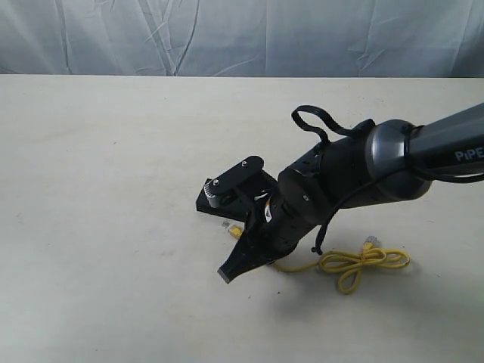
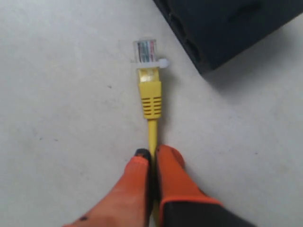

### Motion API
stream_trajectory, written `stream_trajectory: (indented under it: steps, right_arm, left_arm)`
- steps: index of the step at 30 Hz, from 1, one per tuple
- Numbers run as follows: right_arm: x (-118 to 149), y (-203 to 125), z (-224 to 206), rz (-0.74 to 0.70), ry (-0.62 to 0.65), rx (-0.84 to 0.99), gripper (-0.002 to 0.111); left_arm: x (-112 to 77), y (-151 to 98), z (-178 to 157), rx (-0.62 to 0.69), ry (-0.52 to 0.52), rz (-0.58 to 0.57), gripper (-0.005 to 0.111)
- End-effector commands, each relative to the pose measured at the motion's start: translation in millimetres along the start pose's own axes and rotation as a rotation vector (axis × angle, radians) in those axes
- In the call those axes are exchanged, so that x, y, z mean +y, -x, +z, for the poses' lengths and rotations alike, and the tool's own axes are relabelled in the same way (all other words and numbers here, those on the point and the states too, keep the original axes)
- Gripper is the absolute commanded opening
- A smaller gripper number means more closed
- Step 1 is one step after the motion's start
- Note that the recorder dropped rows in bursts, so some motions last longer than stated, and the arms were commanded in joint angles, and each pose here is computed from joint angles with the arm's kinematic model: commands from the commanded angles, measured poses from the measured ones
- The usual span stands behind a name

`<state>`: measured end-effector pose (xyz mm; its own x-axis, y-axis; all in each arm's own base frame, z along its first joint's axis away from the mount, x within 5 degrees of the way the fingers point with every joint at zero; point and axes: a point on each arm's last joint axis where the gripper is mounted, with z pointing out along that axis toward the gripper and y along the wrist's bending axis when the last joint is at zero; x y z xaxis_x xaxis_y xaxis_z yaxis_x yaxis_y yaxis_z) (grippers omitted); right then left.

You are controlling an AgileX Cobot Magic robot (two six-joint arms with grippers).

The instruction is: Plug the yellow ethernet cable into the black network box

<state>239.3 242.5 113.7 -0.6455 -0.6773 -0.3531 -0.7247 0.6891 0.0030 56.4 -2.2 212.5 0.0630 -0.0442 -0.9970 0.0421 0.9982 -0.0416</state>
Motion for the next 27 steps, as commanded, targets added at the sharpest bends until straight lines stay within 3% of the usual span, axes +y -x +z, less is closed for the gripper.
stream_trajectory:
  steps: [1,5,10,17,21,27]
  right_arm:
    - [0,0,1,-0.013,-0.002,-0.005,-0.001]
    - [0,0,1,-0.013,-0.002,-0.005,-0.001]
    - [0,0,1,-0.010,-0.001,-0.006,-0.001]
    - [0,-1,1,-0.011,-0.001,0.000,-0.001]
    - [0,-1,1,-0.011,-0.001,0.000,-0.001]
    - [0,-1,1,-0.011,-0.001,0.002,-0.001]
  left_arm:
    - [-0.9,19,1,-0.032,-0.004,-0.012,0.000]
    - [-1.6,36,11,0.076,0.001,0.002,0.000]
    - [-0.6,54,37,0.243,0.016,0.102,0.000]
    - [1.0,30,84,0.561,0.015,0.123,0.000]
    - [-0.8,27,109,0.660,0.010,0.074,0.000]
    - [-5.7,27,143,0.835,-0.105,0.203,0.000]
